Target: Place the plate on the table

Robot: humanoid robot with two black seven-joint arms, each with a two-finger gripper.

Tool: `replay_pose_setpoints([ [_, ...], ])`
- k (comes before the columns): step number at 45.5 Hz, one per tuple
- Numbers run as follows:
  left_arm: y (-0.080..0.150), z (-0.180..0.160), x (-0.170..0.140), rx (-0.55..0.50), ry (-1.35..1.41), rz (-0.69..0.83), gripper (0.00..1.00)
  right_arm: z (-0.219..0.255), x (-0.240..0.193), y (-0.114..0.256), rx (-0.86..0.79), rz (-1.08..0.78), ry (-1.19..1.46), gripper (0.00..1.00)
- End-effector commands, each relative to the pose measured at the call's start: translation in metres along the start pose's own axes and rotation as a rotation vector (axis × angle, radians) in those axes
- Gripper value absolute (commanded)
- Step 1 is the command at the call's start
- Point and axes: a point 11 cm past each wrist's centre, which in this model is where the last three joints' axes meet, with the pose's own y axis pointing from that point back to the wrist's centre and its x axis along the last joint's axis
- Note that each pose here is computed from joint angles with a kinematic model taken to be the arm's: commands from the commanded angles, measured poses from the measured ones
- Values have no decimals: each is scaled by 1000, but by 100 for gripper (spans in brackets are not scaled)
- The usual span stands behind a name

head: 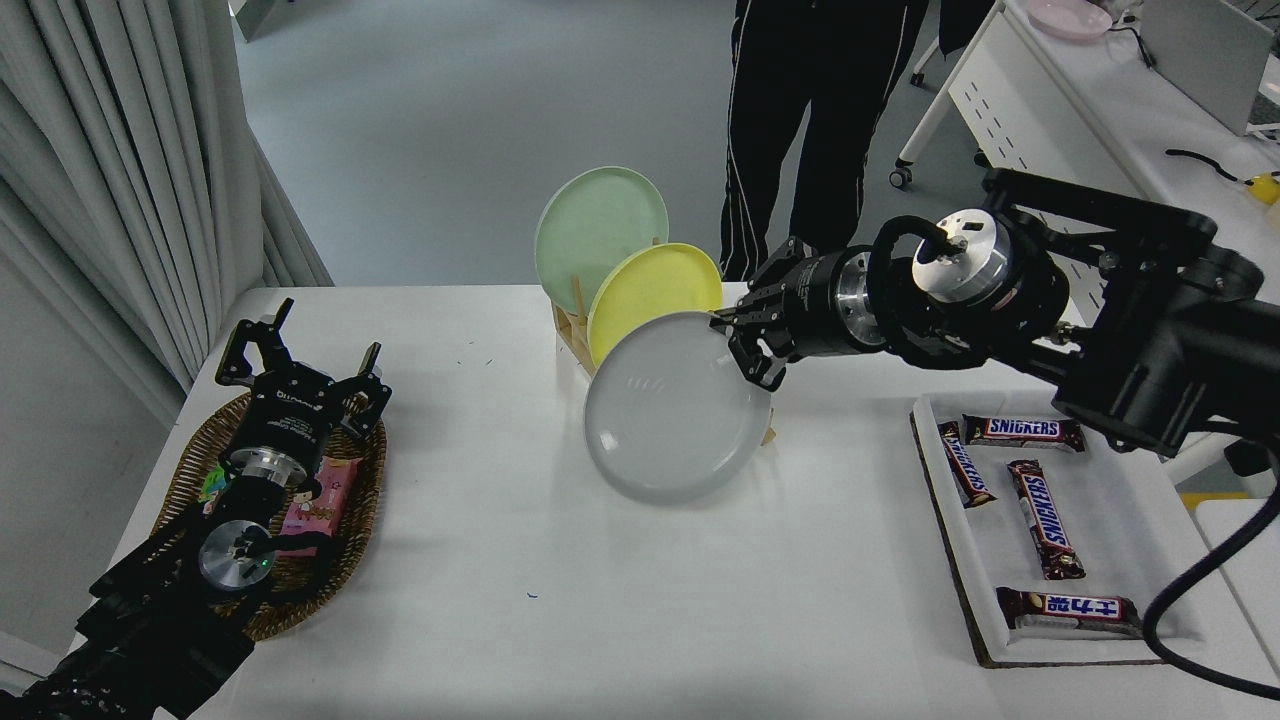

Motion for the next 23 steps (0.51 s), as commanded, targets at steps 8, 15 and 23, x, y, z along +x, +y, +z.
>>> replay_pose_setpoints([
  [8,0,0,0,0,-1,-1,100,49,40,-30,-239,36,-302,0],
  [15,0,0,0,1,0,0,100,67,46,-44,-292,30,-358,0],
  [23,0,0,0,0,-1,-1,100,75,65,-58,-312,52,-430,0],
])
